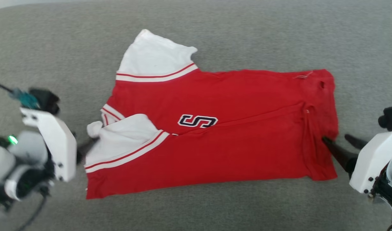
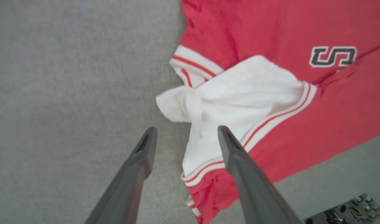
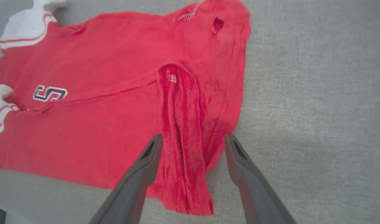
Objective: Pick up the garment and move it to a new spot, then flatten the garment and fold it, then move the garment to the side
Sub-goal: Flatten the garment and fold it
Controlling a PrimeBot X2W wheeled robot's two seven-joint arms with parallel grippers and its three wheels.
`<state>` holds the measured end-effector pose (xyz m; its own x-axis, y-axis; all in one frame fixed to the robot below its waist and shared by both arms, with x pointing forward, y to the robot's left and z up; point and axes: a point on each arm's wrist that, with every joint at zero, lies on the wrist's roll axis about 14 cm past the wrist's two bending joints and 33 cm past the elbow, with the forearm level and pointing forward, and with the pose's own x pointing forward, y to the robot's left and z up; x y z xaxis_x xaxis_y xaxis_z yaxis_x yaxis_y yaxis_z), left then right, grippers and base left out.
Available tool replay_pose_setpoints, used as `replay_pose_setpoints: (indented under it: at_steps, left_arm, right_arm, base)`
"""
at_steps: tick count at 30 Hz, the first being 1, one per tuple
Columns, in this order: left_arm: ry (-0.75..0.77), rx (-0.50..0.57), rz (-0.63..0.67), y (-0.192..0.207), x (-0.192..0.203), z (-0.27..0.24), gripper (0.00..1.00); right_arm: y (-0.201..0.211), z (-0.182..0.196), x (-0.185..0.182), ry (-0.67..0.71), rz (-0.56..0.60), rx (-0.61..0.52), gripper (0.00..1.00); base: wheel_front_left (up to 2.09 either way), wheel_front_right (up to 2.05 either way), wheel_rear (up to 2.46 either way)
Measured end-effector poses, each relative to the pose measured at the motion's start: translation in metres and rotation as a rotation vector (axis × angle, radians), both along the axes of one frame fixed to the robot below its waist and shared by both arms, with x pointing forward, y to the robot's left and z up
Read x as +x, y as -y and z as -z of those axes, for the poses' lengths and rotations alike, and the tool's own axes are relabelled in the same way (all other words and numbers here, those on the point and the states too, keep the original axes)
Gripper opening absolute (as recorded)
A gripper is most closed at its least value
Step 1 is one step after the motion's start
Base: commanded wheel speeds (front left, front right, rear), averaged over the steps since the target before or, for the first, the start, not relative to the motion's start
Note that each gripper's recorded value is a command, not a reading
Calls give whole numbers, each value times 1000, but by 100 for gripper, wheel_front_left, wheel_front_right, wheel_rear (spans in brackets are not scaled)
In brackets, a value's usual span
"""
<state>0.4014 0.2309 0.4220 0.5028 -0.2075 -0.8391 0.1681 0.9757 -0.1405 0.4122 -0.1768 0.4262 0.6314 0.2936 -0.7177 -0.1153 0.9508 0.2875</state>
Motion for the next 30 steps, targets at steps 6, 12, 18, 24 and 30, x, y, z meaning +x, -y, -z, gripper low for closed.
replay_pose_setpoints:
  at_steps: [6, 12, 18, 24, 30]
  left_arm:
    - [146, 46, 66, 3, 57, -39, 100]
    - [267, 49, 139, 20, 115, -62, 100]
    - [299, 47, 187, 41, 167, -53, 100]
    - [252, 37, 202, 63, 205, -25, 100]
    - [134, 63, 185, 68, 218, 20, 100]
  right_arm:
    - [5, -44, 16, 240, 53, 8, 100]
    - [16, -98, 35, 558, 151, 7, 100]
    - [31, -137, 37, 825, 243, -36, 100]
    - [47, -141, 32, 914, 305, -82, 100]
    - [52, -123, 32, 873, 328, -87, 100]
  base:
    - [0, 0, 0]
    - [0, 0, 0]
    - [0, 0, 0]
    - [0, 0, 0]
    - [0, 0, 0]
